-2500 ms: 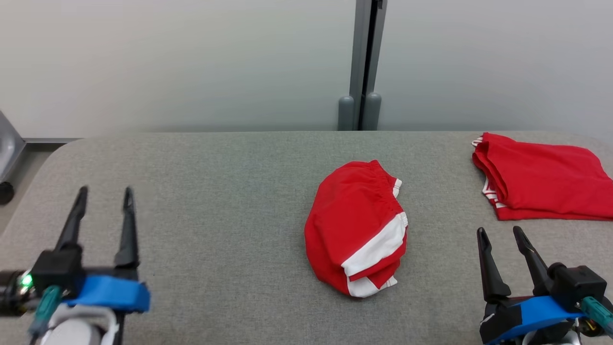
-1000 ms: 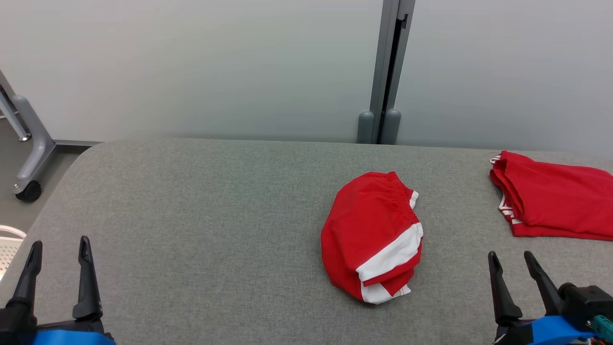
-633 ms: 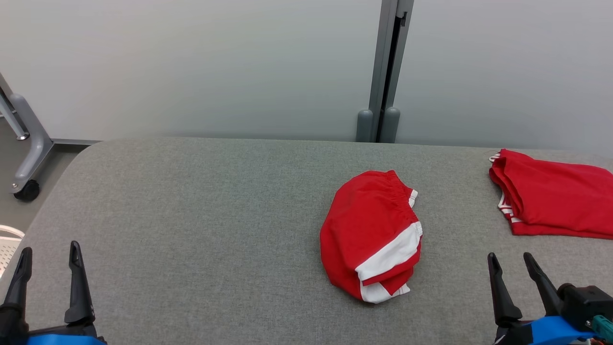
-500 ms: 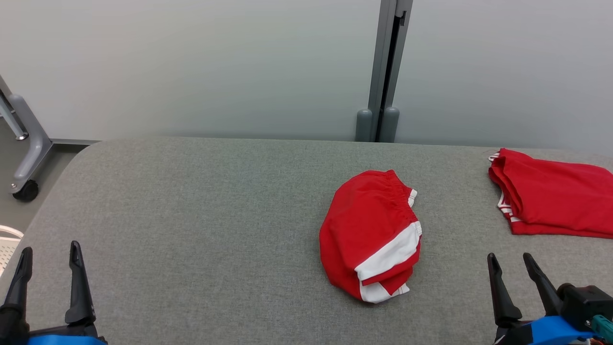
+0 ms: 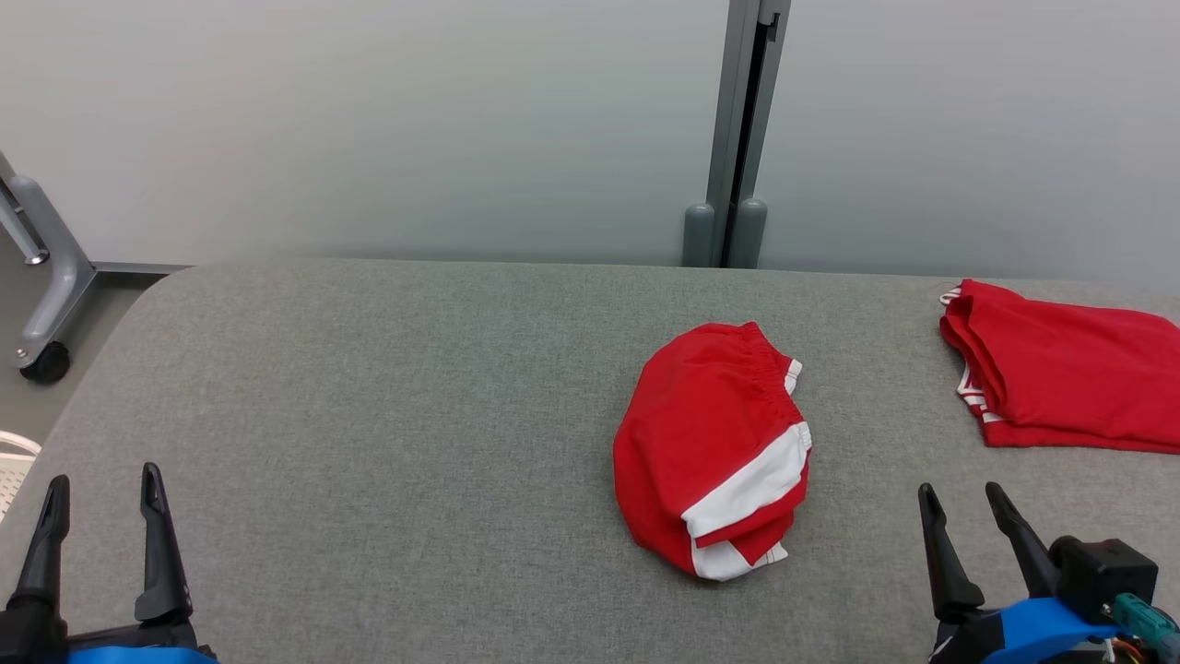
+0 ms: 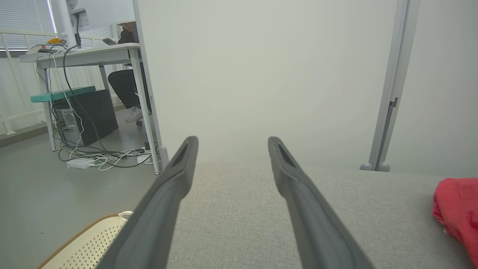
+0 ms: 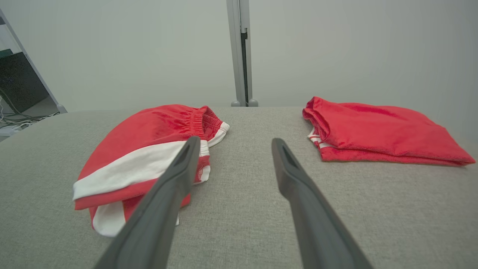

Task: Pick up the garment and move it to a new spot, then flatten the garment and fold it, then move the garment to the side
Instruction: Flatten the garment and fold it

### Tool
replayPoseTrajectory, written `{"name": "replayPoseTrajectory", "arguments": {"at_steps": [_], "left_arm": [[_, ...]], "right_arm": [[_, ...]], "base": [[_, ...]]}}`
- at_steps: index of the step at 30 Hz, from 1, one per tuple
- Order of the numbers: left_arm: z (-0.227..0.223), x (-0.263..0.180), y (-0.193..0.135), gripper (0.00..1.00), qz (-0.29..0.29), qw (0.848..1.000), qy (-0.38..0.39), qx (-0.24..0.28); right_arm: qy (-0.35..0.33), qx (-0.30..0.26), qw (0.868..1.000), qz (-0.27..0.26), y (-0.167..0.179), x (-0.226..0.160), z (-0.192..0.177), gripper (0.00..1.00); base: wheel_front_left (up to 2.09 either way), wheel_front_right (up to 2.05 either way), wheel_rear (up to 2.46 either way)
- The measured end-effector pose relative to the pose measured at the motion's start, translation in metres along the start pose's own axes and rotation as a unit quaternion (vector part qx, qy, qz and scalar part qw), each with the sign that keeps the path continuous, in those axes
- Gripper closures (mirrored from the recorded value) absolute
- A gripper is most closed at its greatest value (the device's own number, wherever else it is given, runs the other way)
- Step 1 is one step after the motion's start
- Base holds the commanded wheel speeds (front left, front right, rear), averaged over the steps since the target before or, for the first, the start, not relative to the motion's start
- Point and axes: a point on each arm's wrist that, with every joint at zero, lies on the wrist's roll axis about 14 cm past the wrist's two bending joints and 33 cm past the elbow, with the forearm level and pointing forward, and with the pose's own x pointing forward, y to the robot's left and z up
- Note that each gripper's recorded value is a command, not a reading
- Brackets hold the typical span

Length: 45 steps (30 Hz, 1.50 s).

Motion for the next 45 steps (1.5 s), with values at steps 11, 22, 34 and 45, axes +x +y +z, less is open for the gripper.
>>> {"name": "replayPoseTrajectory", "arguments": {"at_steps": [11,22,34,45], "left_arm": [[0.003,0.002,0.014,0.00,0.047,0.998,-0.030,-0.015],[0.018,0.003,0.024,0.00,0.067,0.996,-0.056,-0.009],[0.000,0.002,0.014,0.00,0.042,0.999,-0.026,-0.004],[-0.022,0.010,0.001,0.00,0.001,1.000,0.019,-0.007]], "right_arm": [[0.002,0.003,1.000,0.012,0.008,0.012,-0.004,0.00],[0.012,0.007,1.000,0.013,0.009,0.016,-0.012,0.00],[0.027,-0.013,0.998,0.055,0.037,0.055,-0.009,0.00],[0.111,-0.024,0.990,0.079,0.049,0.096,-0.048,0.00]], "base": [[0.00,0.00,0.00],[0.00,0.00,0.00],[0.00,0.00,0.00],[0.00,0.00,0.00]]}}
